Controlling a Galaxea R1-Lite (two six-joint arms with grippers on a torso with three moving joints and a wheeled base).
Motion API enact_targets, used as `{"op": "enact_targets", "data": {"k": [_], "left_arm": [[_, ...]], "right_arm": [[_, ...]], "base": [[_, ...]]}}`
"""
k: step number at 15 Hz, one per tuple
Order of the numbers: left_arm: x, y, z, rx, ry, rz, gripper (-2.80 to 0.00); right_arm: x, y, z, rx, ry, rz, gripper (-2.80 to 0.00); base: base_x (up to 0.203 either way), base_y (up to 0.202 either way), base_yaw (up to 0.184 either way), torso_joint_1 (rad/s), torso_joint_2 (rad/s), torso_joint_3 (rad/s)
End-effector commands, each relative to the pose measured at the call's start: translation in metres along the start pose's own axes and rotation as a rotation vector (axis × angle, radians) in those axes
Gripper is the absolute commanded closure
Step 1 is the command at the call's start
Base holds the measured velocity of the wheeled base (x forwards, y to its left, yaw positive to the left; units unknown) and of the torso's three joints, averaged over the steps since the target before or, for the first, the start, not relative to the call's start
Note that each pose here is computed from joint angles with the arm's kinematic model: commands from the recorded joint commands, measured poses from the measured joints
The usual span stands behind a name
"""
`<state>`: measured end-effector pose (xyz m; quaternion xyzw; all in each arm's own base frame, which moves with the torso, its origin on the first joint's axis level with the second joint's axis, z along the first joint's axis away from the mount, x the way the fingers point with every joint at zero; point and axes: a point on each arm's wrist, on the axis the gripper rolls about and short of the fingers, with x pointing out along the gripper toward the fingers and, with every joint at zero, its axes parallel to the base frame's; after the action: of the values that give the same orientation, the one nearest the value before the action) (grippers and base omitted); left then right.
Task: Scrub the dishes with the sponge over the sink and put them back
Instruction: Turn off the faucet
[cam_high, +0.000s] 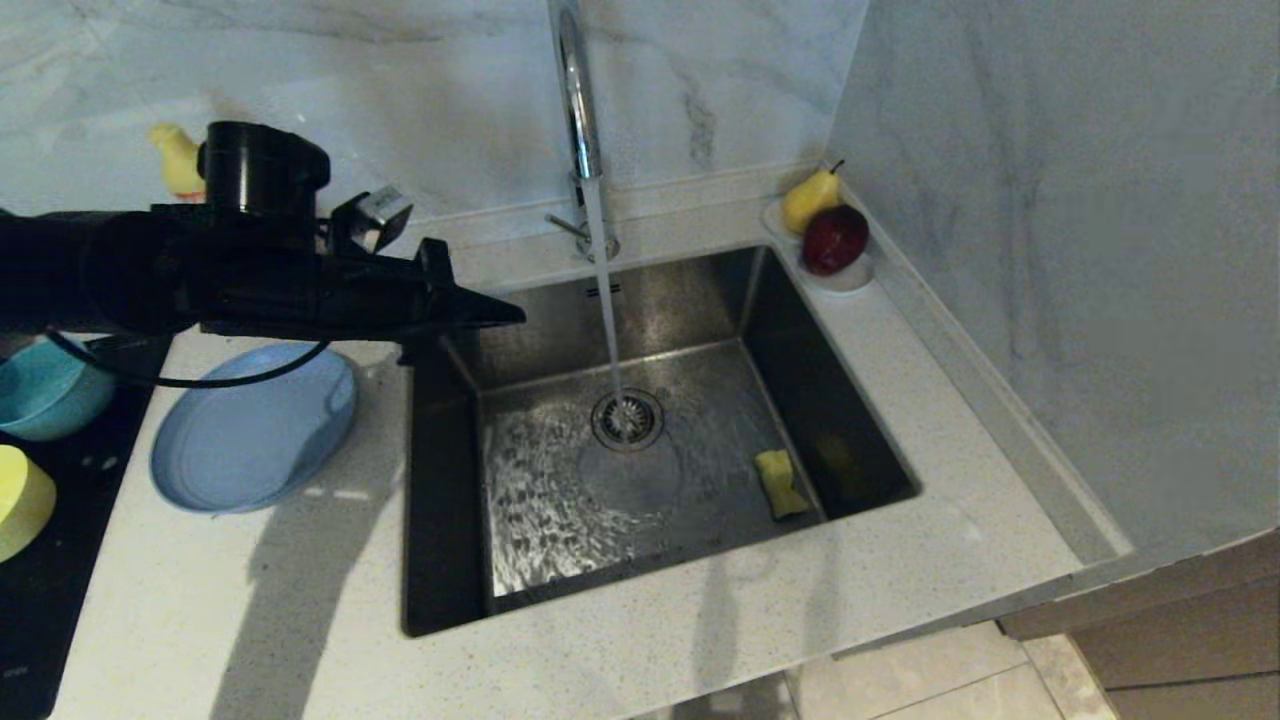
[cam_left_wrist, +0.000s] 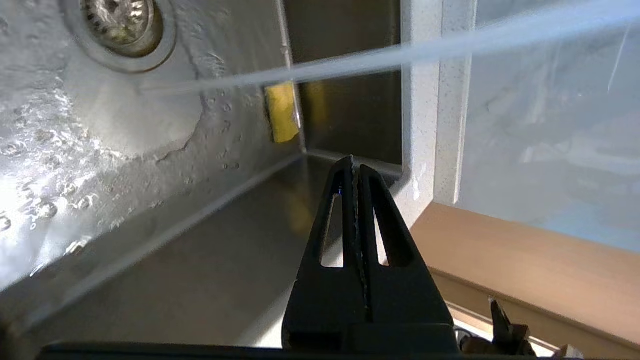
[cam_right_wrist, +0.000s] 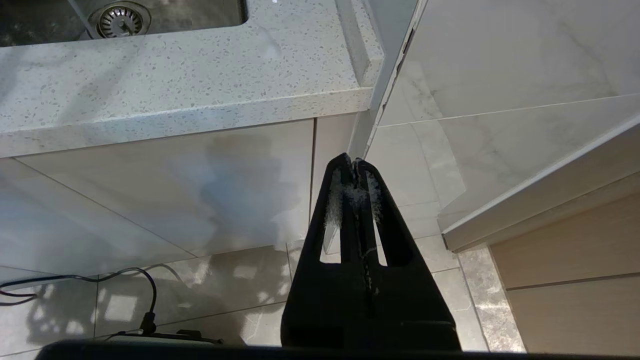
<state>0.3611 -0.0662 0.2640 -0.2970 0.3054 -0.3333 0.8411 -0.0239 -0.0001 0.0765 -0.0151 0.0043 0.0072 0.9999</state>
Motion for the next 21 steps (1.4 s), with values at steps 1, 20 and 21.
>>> {"op": "enact_targets", "data": {"k": [1,20,21], "left_arm": [[0.028,0.017,0.006,-0.028,0.024,0.000,0.00],[0.075,0.036,0.055,-0.087,-0.288,-0.100,0.00],[0.077,0.038,0.056,-0.077,-0.308,-0.102,0.00]], "right_arm": [[0.000,0.000,0.000,0.000,-0.001,0.001,0.00],[0.000,0.000,0.000,0.000,-0.001,0.001,0.00],[0.000,0.000,0.000,0.000,-0.001,0.001,0.00]], "base": [[0.000,0.000,0.000,0.000,0.00,0.000],[0.000,0.000,0.000,0.000,0.00,0.000],[0.000,0.000,0.000,0.000,0.00,0.000]]}}
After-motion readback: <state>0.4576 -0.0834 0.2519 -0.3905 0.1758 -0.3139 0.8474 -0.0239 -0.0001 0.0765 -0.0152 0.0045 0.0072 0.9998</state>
